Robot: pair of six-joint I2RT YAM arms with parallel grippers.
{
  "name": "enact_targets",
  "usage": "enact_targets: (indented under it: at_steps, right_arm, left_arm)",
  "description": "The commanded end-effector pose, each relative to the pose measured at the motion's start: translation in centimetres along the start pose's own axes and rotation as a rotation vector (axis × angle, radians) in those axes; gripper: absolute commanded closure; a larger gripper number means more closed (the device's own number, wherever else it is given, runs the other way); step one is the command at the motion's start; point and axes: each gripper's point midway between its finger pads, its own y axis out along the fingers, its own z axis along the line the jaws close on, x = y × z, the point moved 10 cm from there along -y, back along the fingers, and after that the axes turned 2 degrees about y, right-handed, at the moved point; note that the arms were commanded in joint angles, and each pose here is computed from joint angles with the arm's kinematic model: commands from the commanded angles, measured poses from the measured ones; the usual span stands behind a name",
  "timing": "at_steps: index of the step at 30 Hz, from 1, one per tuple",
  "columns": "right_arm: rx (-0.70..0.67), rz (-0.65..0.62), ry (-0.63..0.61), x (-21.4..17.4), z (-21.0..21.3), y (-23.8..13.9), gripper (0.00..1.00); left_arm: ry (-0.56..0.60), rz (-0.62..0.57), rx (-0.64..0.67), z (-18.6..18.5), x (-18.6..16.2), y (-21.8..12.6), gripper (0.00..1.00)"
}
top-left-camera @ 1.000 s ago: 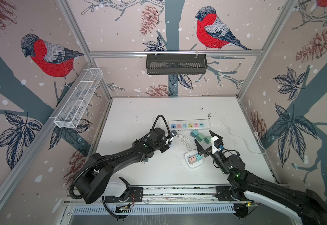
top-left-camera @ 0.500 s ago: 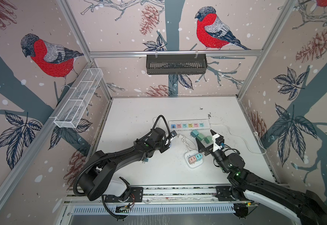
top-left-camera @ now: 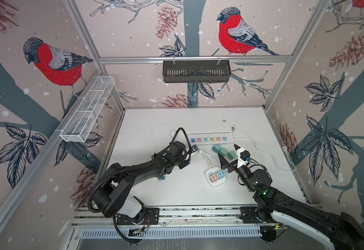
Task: Insert the plug
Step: 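Carry the light green adapter with the left gripper over the blue socket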
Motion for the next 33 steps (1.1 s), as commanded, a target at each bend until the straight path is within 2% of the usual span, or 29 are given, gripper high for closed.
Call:
enact_targets:
  at_steps: [1, 5, 12, 19, 27, 33]
  right_arm:
    - [0.008, -0.015, 0.016, 0.4, 0.1, 0.1, 0.00]
    - [0.011, -0.009, 0.019, 0.3, 0.1, 0.2, 0.00]
    - [0.009, 0.003, 0.023, 0.2, 0.1, 0.4, 0.00]
    - [0.008, 0.004, 0.025, 0.2, 0.0, 0.5, 0.00]
    - [0.012, 0.007, 0.027, 0.2, 0.0, 0.5, 0.00]
    - [0.014, 0.004, 0.029, 0.2, 0.0, 0.5, 0.00]
  left_arm:
    - [0.021, 0.007, -0.018, 0.0, 0.0, 0.1, 1.00]
    - [0.017, -0.009, -0.081, -0.3, 0.5, 0.2, 1.00]
    - [-0.070, 0.044, -0.202, 0.0, 2.2, 1.4, 1.00]
    - [-0.116, 0.075, -0.202, 0.4, 2.0, 2.0, 1.00]
    - [-0.138, -0.011, -0.130, 1.1, 2.0, -0.2, 1.00]
    - [-0.177, 0.003, -0.109, 1.5, 1.6, -0.1, 1.00]
